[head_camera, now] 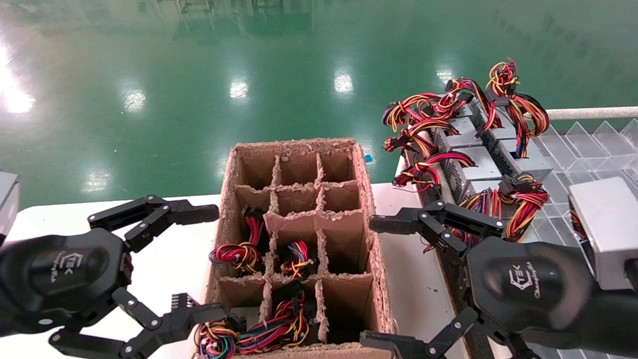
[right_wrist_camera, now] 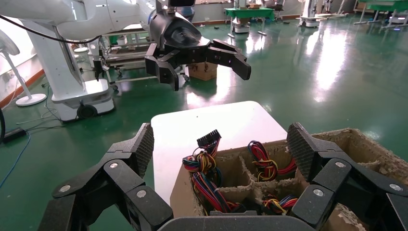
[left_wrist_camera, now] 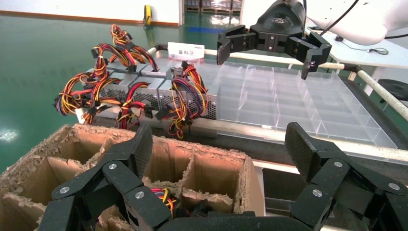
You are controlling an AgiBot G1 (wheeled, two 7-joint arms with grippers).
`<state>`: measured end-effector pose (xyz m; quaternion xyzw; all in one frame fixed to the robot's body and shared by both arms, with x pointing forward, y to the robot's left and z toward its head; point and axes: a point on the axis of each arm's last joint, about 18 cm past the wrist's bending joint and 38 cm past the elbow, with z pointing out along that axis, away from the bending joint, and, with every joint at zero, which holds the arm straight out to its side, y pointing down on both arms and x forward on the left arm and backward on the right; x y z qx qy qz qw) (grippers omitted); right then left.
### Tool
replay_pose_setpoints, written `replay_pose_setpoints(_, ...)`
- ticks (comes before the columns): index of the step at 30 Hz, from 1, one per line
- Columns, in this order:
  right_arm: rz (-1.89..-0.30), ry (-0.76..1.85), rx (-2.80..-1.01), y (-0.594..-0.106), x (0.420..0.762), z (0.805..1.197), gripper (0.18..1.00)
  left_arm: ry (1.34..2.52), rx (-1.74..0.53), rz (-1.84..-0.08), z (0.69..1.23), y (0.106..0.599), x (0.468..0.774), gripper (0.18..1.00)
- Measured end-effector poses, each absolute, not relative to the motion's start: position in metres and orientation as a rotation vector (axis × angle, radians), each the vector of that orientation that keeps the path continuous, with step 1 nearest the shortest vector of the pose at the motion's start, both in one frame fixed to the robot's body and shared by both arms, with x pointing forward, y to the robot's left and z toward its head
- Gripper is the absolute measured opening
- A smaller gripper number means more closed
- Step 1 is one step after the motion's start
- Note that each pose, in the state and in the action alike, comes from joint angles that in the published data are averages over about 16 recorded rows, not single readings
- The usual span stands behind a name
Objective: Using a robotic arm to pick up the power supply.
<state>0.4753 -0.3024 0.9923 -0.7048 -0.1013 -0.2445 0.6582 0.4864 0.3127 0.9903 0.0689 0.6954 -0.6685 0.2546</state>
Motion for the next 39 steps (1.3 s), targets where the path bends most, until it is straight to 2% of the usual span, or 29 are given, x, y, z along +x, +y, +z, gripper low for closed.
replay_pose_setpoints(39,-0.554,-0.229,-1.596,-0.3024,0.4753,0.9923,1.0,1.889,0.187,-1.816,0.9903,0.3127,0.4864,1.001)
